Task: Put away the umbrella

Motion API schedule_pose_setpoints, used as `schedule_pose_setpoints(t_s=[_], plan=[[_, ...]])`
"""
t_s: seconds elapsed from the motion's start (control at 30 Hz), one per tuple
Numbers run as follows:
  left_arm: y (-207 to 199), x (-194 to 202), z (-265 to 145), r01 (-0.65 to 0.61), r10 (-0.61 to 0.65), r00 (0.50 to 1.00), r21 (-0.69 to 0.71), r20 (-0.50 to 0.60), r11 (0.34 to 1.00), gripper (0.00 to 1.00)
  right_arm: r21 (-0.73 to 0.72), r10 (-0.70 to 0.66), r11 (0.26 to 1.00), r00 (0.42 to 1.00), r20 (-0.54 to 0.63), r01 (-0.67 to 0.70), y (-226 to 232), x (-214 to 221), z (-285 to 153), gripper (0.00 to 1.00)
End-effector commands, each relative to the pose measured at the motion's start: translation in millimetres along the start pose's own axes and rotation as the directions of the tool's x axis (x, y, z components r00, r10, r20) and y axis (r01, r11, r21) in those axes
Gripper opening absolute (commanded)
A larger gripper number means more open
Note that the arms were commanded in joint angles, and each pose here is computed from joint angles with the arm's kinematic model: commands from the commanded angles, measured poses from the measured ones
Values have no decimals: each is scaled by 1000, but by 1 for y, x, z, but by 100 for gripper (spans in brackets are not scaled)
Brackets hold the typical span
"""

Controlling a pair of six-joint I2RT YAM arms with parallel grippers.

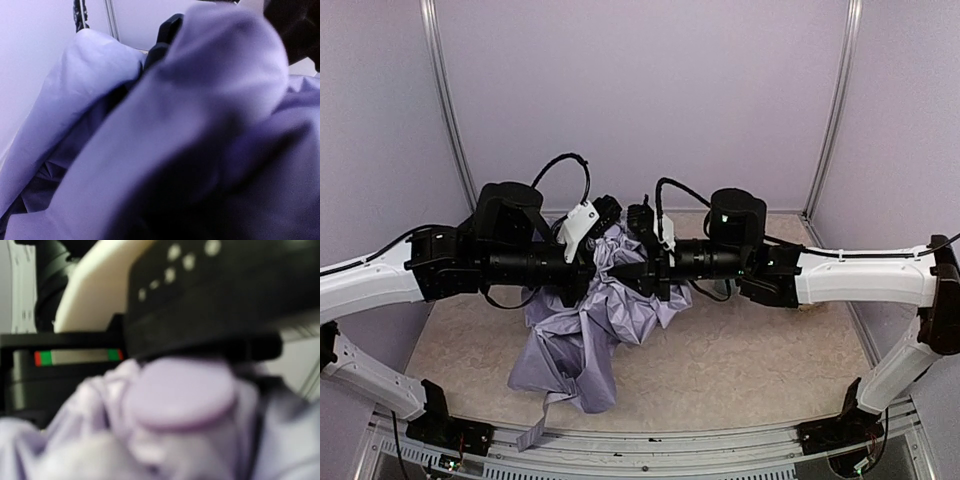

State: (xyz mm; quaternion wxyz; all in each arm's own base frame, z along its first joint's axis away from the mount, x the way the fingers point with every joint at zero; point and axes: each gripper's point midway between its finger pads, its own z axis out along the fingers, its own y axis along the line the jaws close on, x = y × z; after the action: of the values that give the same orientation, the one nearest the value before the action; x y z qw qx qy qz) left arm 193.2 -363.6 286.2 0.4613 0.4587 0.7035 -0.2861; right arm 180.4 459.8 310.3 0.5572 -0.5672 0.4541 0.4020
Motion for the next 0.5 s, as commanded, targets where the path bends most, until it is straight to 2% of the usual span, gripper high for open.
schedule_pose_setpoints(t_s=[0.0, 0.13, 0.27, 0.33, 0.4, 0.43, 0.47], plan=[[-40, -148, -57, -128, 104, 919, 39, 380, 991, 0, -58, -68, 996, 996, 56, 71, 20, -28, 22, 42], [-35, -165, -65, -96, 84, 918, 12, 387, 995, 0, -29, -82, 996, 989, 124, 86, 10, -44, 33, 41], [-30, -146, -50, -87, 81, 933, 1, 350, 996, 0, -5, -38, 999, 992, 117, 39, 7, -16, 43, 41], [-20, -122, -32, -45, 38, 953, 17, 301, 999, 0, 14, 10, 1000, 996, 85, -11, 8, 21, 44, 41], [-9, -88, -9, 22, -50, 962, 109, 268, 994, 0, 63, 87, 994, 994, 60, -91, 7, 73, 42, 40], [-4, -62, 6, 57, -97, 966, 167, 241, 984, 1, 71, 129, 989, 991, 44, -132, 10, 100, 40, 40], [2, -15, 27, 99, -135, 977, 210, 167, 973, 2, 72, 194, 978, 981, 6, -194, 17, 134, 42, 39]])
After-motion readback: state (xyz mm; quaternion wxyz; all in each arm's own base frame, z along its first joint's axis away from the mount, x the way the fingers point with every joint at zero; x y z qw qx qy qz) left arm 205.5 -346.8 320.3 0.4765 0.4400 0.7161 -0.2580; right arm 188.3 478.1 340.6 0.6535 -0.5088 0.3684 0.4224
